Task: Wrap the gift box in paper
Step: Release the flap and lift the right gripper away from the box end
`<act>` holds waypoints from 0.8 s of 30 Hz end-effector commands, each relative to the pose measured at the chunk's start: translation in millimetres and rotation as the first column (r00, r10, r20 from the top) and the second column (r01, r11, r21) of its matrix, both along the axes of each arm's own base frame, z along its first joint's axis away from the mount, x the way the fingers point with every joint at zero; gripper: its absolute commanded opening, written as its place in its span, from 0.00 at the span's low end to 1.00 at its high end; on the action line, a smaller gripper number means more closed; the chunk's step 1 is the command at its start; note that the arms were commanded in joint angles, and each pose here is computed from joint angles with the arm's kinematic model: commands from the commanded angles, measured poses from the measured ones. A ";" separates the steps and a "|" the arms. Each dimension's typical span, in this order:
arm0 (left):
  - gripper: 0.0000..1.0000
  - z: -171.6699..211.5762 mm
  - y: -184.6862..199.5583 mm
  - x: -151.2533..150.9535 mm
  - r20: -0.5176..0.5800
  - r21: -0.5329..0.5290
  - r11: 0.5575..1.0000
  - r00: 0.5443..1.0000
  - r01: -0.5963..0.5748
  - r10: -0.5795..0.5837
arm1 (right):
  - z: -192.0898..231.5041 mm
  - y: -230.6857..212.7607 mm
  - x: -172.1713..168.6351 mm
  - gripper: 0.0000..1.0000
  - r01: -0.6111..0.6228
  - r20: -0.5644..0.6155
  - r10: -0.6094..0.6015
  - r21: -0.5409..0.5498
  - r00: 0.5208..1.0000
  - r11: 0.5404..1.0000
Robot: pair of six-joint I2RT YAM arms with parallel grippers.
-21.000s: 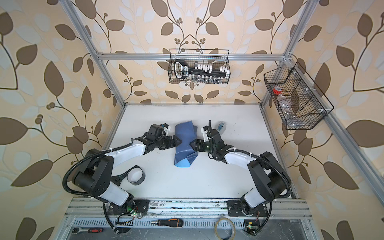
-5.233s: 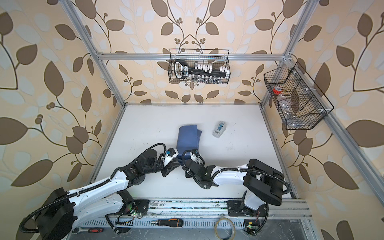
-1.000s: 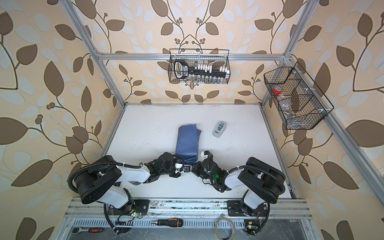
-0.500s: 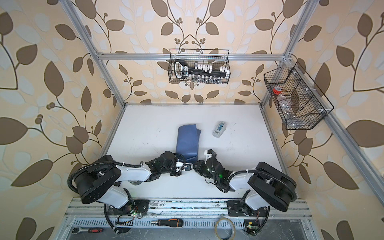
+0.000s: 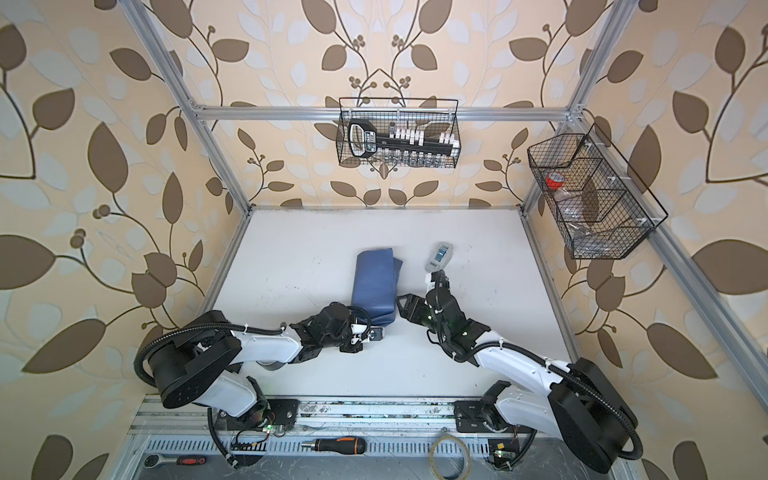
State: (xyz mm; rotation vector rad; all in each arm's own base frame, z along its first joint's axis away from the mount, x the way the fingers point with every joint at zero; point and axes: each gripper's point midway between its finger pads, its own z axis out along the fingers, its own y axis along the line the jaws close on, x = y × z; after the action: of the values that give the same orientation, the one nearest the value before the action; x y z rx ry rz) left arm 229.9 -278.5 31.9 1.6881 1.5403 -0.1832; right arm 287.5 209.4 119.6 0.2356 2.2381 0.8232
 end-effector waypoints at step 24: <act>0.00 45.2 -16.7 17.6 0.051 -0.071 0.997 0.999 -0.005 0.009 | -84.6 -1.0 12.3 0.81 -0.132 -0.178 0.078 -0.316 0.981 0.939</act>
State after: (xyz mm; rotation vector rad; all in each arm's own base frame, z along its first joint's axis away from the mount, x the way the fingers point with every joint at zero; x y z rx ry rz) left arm 237.1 -284.7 46.2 1.6596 1.5572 -0.1910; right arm 318.0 230.8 72.9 0.0407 2.3993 0.6266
